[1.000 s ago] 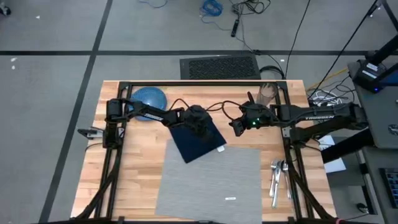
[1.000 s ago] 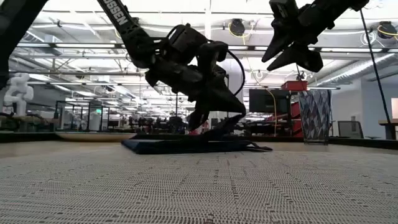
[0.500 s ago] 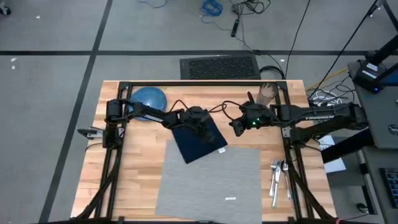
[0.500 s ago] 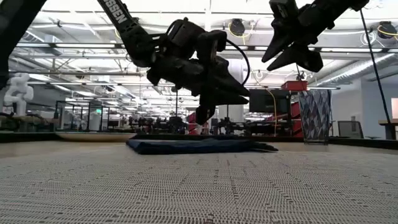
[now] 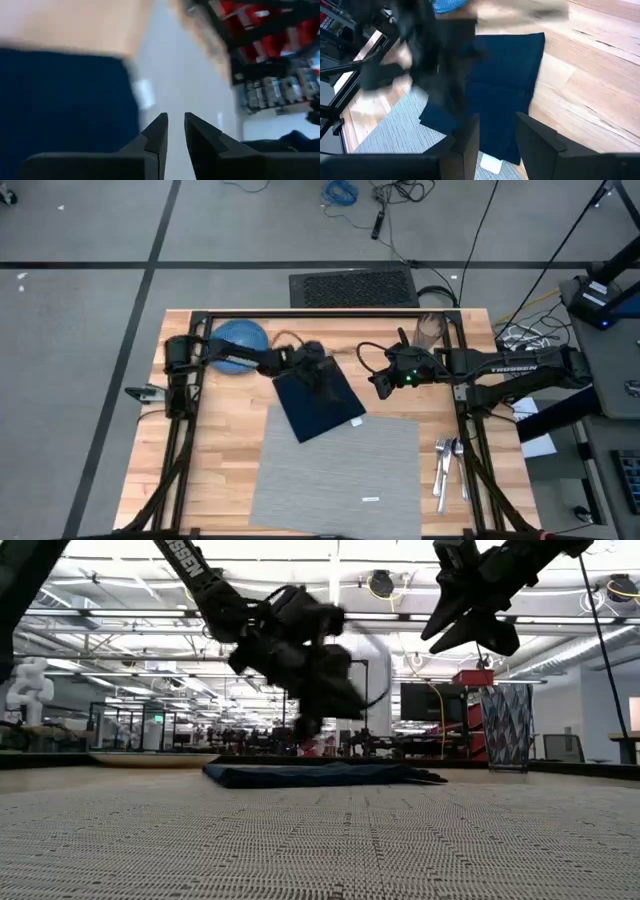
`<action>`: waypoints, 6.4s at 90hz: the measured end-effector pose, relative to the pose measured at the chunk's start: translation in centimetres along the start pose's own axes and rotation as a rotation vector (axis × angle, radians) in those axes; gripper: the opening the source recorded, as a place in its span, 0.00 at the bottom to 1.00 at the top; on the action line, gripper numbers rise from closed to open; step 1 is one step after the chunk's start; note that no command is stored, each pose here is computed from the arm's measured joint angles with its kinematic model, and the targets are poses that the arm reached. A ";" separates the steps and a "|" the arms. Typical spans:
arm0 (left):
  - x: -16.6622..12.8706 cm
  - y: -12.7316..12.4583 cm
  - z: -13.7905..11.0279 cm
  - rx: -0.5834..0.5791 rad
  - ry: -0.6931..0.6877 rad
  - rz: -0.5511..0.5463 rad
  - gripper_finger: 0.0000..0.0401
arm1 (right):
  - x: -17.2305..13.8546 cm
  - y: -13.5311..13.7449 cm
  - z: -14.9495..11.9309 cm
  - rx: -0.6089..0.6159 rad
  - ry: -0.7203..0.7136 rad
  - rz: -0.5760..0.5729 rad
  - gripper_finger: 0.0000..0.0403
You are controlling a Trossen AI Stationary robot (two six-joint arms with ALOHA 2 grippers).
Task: Set table place
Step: Fold the dark blue napkin
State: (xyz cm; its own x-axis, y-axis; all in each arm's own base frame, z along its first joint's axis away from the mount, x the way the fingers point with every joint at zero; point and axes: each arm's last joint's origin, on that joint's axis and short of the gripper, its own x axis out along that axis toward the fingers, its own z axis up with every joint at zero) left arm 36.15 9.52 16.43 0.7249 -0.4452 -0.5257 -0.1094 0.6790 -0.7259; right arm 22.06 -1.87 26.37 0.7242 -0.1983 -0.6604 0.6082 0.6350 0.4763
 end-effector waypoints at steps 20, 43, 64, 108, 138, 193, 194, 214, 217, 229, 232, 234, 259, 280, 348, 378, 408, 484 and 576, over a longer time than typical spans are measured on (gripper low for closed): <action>-6.9 2.8 -1.0 0.042 0.140 0.253 0.11 | 0.0 -0.2 -0.2 -0.003 0.021 -0.021 0.27; -9.8 5.8 -2.9 0.051 0.343 0.462 0.11 | 0.0 -0.3 -0.3 -0.004 0.031 -0.032 0.27; -10.8 6.6 -3.4 0.047 0.395 0.536 0.17 | 0.0 -0.4 -0.4 -0.007 0.037 -0.039 0.27; -10.7 7.0 -4.7 -0.007 0.411 0.466 0.25 | 6.4 -4.2 6.6 0.013 0.244 0.124 0.27; -8.6 5.2 -3.1 -0.044 0.231 0.415 0.24 | 10.1 -6.6 7.2 -0.072 0.412 -0.059 0.27; 2.6 -3.0 -6.6 0.188 0.270 0.331 0.00 | 6.5 -4.7 1.7 -0.006 0.241 -0.035 0.00; 2.7 -3.0 -6.7 0.184 0.282 0.329 0.00 | 6.5 -4.6 1.7 -0.008 0.243 -0.034 0.00; 2.5 -2.6 -8.9 0.153 0.518 0.323 0.00 | 6.5 -4.1 0.7 -0.030 0.297 -0.036 0.00; 2.0 -2.6 -9.3 0.156 0.570 0.328 0.00 | 6.5 -4.0 0.5 -0.033 0.312 -0.043 0.00; -0.8 -2.6 -10.6 0.133 0.755 0.416 0.00 | 6.4 -3.7 0.0 -0.049 0.340 -0.045 0.00; -1.3 -2.8 -10.4 0.149 0.746 0.425 0.00 | 6.4 -3.7 -0.1 -0.051 0.341 -0.043 0.00; -1.7 -3.0 -10.1 0.159 0.731 0.431 0.00 | 6.4 -3.6 -0.1 -0.051 0.343 -0.042 0.00; -4.5 -2.4 -5.4 0.248 0.299 0.700 0.00 | 6.4 -3.2 0.2 -0.026 0.289 -0.031 0.00; -2.5 1.9 -5.5 0.112 0.361 0.707 0.00 | 5.7 -3.0 0.5 -0.008 0.256 -0.013 0.00; 5.3 -1.1 -3.9 0.083 0.155 0.326 0.00 | 4.0 -3.0 0.9 -0.016 0.207 -0.011 0.00; 3.4 -1.6 2.1 0.201 0.039 0.218 0.00 | 6.6 -4.5 1.4 0.017 0.236 -0.071 0.02; -3.2 -0.6 1.5 0.288 0.340 0.252 0.00 | 9.8 -4.0 2.0 0.047 0.202 0.081 0.23; -10.0 5.9 0.7 0.207 0.453 0.358 0.00 | 16.5 -6.1 -0.2 0.138 0.278 0.036 0.42; -9.6 6.7 0.8 0.336 0.456 0.329 0.03 | 17.0 -5.5 -1.0 0.127 0.325 0.080 0.00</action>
State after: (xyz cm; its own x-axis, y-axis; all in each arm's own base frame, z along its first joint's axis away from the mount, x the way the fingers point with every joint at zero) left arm 29.04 18.84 16.98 0.3205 -0.3361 -0.8856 -0.0042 0.9344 -0.3561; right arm 30.68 -8.00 11.98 0.6429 0.1091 -0.7581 0.6038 0.5368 0.5893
